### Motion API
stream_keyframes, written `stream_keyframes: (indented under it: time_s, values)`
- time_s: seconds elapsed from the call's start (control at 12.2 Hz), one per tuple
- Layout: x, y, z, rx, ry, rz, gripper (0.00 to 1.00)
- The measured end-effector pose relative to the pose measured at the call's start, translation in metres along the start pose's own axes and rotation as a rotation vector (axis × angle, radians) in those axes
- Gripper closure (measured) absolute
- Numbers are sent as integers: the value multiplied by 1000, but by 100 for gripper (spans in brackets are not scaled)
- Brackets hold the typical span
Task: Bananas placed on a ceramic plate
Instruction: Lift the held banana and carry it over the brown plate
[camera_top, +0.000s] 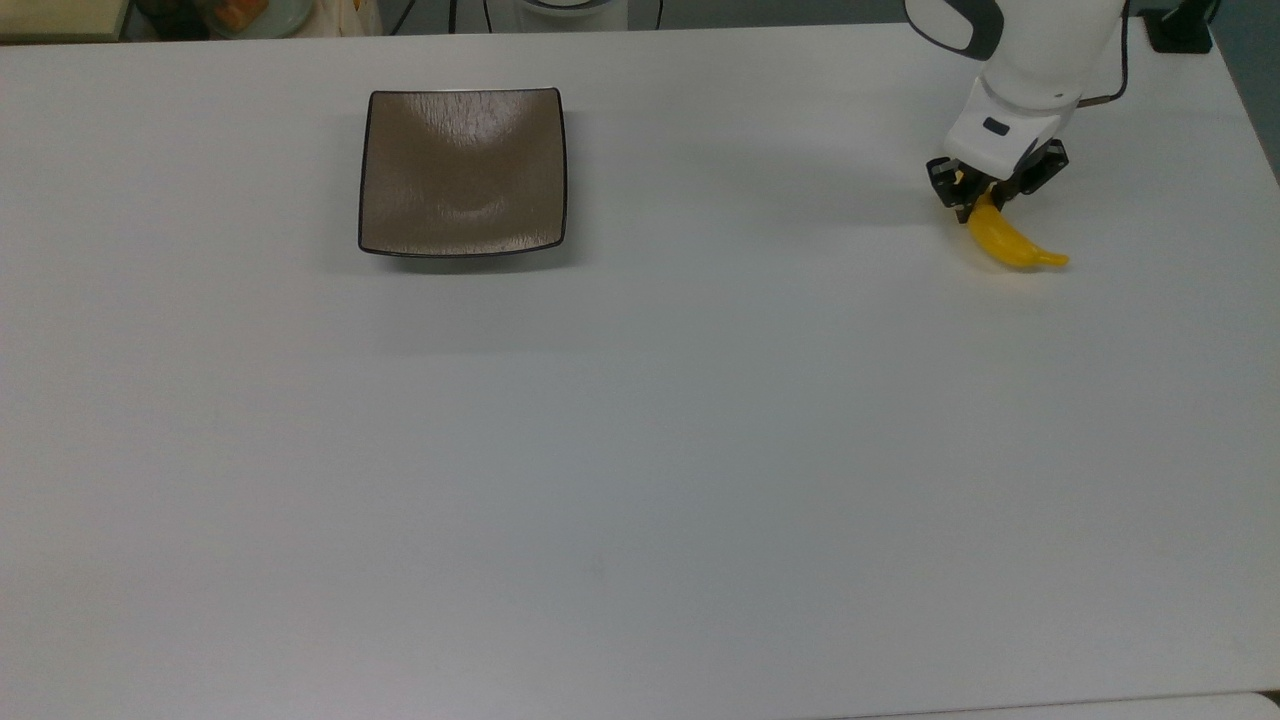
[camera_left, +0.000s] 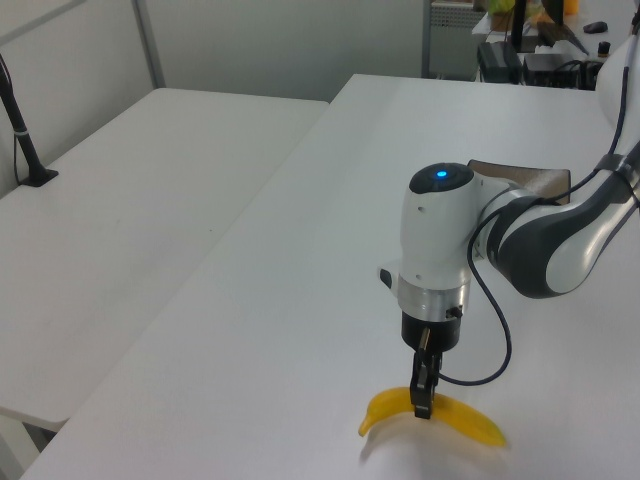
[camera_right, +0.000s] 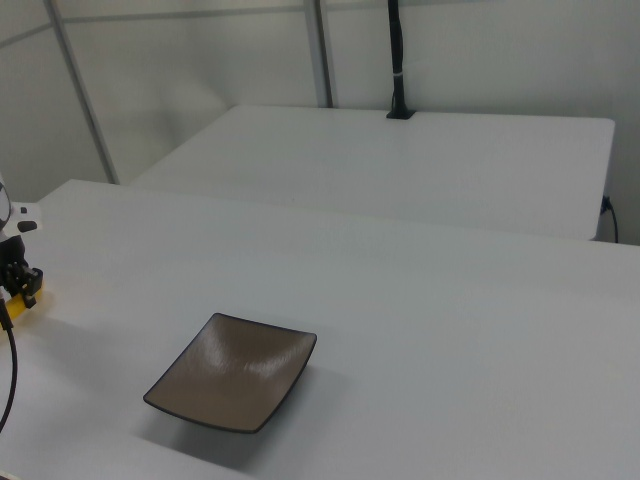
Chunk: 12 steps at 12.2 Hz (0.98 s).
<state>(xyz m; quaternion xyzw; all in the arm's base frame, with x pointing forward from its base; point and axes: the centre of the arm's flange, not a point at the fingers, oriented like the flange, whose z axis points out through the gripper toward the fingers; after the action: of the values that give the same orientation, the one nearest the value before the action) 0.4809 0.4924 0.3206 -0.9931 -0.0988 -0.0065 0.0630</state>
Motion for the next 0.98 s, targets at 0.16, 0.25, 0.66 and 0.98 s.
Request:
stream_keyframes:
  time_s: [0.16, 0.25, 0.66, 0.98]
  values:
    - [7, 2, -8, -27, 43, -31, 70]
    - [14, 8, -16, -36, 65, -33, 70]
    - [36, 99, -62, -181, -69, -133, 70]
    - [43, 189, -123, -241, -181, -250, 70]
